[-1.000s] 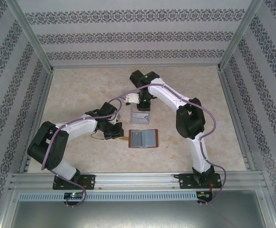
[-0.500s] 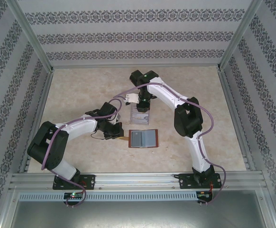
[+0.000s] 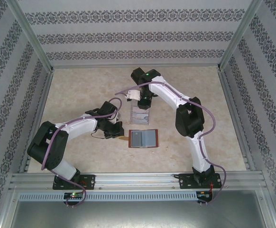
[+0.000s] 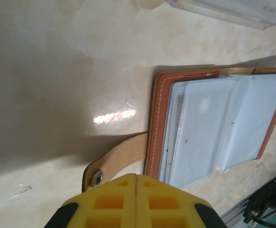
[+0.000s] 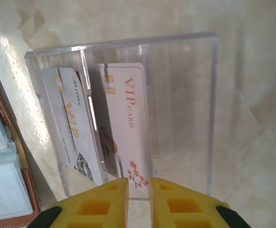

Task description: Take the credit cards out of the card holder

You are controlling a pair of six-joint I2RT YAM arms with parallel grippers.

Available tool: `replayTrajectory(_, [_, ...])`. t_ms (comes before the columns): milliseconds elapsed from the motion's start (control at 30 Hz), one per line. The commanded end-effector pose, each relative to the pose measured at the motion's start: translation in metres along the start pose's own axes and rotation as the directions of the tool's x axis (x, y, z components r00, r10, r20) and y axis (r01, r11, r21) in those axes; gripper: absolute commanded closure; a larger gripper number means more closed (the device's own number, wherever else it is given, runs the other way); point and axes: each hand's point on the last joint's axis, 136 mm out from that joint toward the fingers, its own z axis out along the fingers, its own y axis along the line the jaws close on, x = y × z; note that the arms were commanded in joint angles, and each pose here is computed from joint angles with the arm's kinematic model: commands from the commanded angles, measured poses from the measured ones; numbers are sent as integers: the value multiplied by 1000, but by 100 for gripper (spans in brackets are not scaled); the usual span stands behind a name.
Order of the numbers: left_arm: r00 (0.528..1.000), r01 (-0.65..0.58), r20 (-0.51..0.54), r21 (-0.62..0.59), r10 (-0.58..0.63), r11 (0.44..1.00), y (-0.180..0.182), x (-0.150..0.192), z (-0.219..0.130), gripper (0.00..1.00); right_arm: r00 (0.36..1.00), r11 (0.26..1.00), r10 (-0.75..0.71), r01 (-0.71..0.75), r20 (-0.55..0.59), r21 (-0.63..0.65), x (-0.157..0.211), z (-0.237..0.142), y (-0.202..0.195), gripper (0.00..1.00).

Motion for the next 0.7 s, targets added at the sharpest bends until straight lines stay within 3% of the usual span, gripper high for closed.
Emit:
replayTrajectory(0, [1000,5,4,-2,-5,1000,-3,-7,-6,95,993,994,86,-91,78,55,-5,-28,-5,80])
replayTrajectory(133, [1000,-5,-8,9,5,1000,-7,-8,-3,95,962,969,222,-237,160,75,-10,-38,-8,78])
replayTrajectory(333, [999,-16,-44,16,17,1000,-9,-5,5,96,856,883,444,-469,265,35,-14,-51,-1,79])
replayTrajectory(467, [998,-16,-59,14,17,1000,-7,-3,10,96,754,795,594,-603,281,-63,-15,-49,16,81])
replayTrajectory(667, [996,-19,-82,1,19,1000,-2,-2,18,96,639,697,713,-692,289,-188,-22,-40,51,85])
